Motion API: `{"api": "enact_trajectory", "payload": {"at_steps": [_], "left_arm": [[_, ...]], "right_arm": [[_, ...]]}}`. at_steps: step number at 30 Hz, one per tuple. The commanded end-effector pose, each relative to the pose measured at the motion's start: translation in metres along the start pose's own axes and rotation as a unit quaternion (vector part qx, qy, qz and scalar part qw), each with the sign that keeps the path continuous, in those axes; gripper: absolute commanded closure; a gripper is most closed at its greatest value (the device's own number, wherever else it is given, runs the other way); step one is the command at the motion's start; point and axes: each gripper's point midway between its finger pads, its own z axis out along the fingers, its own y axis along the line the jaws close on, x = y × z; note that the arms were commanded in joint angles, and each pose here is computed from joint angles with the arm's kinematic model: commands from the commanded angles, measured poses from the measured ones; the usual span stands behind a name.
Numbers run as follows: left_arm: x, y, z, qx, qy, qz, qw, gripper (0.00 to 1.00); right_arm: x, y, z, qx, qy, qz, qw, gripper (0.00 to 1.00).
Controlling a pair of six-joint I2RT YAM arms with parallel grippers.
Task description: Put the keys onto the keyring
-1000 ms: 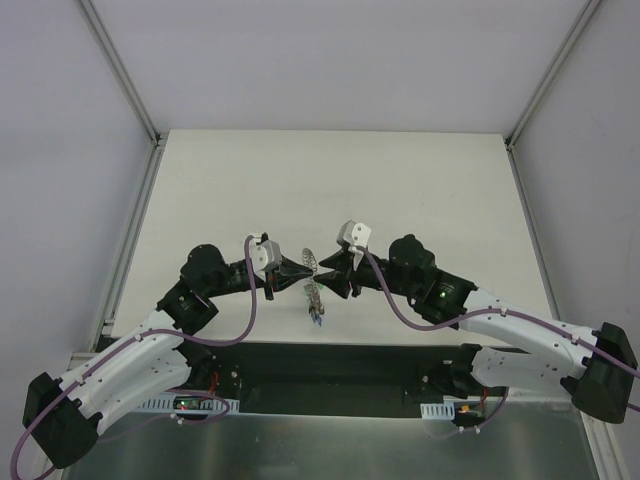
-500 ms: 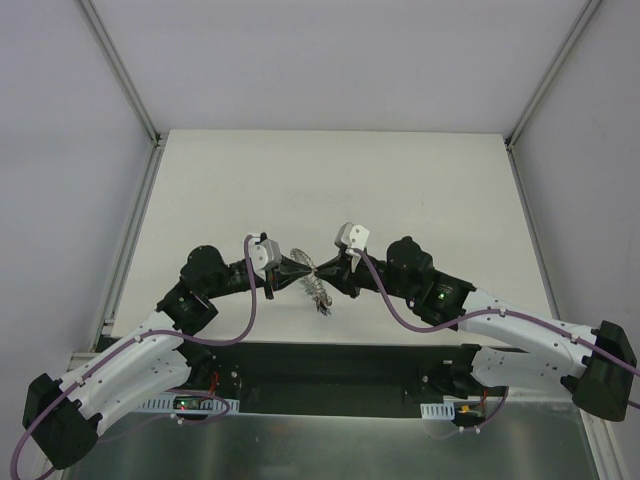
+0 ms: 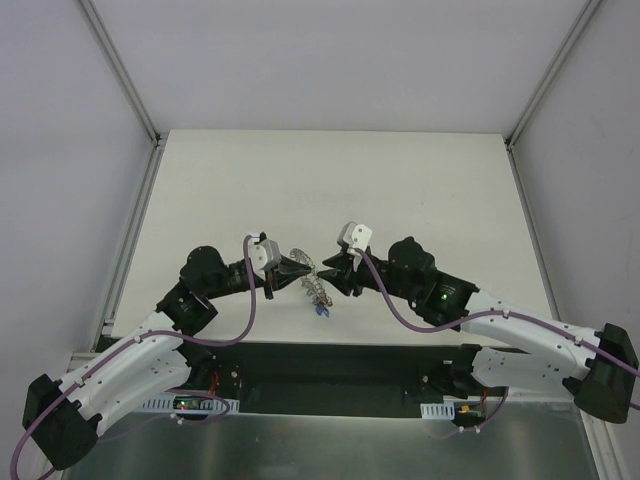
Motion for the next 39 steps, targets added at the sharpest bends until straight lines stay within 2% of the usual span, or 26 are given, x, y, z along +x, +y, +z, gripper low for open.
{"api": "enact_trajectory", "payload": {"at_steps": [1,9,22,30,35,38,39], "left_arm": [[-0.032,0.0,0.0,-0.001,-0.053,0.038,0.998,1.0],[-0.031,0.003,-0.001,-0.008,-0.053,0.039,0.998,1.0],[-0.032,0.002,0.0,-0.006,-0.052,0.034,0.998,1.0],[-0.032,0.0,0.0,-0.001,-0.053,0.034,0.998,1.0],[-0.031,0.0,0.001,0.002,-0.053,0.033,0.998,1.0],[-0.032,0.0,0.001,0.002,-0.057,0.033,0.998,1.0],[-0.032,-0.001,0.001,0.003,-0.058,0.032,0.998,1.0]], "right_arm": [[-0.019,-0.009,-0.006,0.024,-0.02,-0.013,0.999,0.65],[-0.022,-0.007,-0.011,0.021,-0.025,-0.016,0.999,0.63],[-0.021,0.008,0.006,-0.01,-0.026,-0.015,1.0,0.59],[-0.023,-0.001,0.009,0.022,-0.043,-0.016,0.999,0.6],[-0.028,0.0,0.009,0.018,-0.051,-0.02,0.998,0.62],[-0.025,0.002,0.011,0.013,-0.047,-0.02,0.999,0.68],[-0.024,0.004,0.012,0.009,-0.045,-0.019,0.999,0.74]]}}
